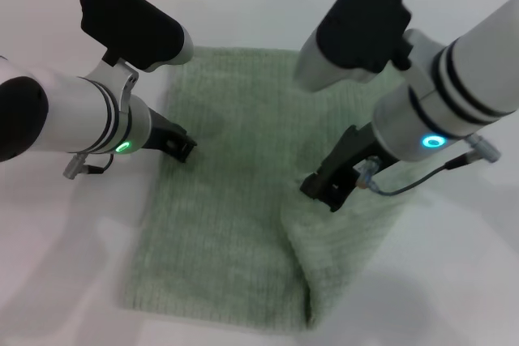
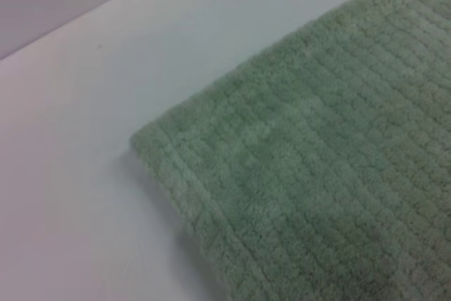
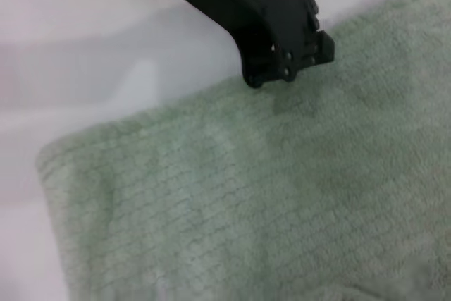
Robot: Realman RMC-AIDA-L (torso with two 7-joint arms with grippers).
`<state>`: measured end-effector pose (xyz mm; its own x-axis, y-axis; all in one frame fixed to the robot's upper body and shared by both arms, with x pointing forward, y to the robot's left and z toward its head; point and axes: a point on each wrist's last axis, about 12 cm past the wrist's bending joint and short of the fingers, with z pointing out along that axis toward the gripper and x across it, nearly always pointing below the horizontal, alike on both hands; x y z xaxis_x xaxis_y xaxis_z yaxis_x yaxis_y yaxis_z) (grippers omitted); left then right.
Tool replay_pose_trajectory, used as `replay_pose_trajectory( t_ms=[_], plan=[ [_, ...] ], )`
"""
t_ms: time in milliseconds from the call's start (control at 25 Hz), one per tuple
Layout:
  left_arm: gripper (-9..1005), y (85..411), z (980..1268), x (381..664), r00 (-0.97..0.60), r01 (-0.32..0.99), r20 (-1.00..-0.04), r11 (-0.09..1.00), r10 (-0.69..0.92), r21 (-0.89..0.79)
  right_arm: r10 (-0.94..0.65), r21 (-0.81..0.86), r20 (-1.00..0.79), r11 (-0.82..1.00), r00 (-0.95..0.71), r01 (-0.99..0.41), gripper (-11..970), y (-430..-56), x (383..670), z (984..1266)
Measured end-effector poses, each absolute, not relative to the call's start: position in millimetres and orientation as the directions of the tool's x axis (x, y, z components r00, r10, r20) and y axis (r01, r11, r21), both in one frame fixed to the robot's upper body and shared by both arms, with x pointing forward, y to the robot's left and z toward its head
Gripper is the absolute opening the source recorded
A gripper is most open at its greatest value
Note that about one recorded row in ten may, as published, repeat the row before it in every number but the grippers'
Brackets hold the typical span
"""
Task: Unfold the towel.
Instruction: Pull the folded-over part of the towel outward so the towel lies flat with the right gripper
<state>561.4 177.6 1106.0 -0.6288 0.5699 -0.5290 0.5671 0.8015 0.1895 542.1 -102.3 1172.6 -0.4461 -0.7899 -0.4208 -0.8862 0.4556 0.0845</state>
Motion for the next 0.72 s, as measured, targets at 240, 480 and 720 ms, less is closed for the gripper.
replay_pose_trajectory(
  t_ms=[240, 480, 720],
  plan=[
    [-1, 176.6, 1107.1, 563.4, -0.626, 0.569, -0.530, 0.800, 0.572, 0.191, -0.794, 0.097, -0.402, 0.459, -0.457, -0.883, -2, -107.7, 538.7, 1184.4],
    [-1, 176.3, 1107.7, 564.2, -0.627, 0.572, -0.524, 0.797, 0.576, 0.192, -0.806, 0.109, -0.362, 0.461, -0.467, -0.880, -2, -114.3, 534.8, 1193.6],
    [-1, 175.9, 1105.6, 564.5, -0.629, 0.576, -0.515, 0.794, 0.582, 0.193, -0.817, 0.048, -0.338, 0.480, -0.466, -0.876, -2, -117.7, 531.5, 1204.5]
  ],
)
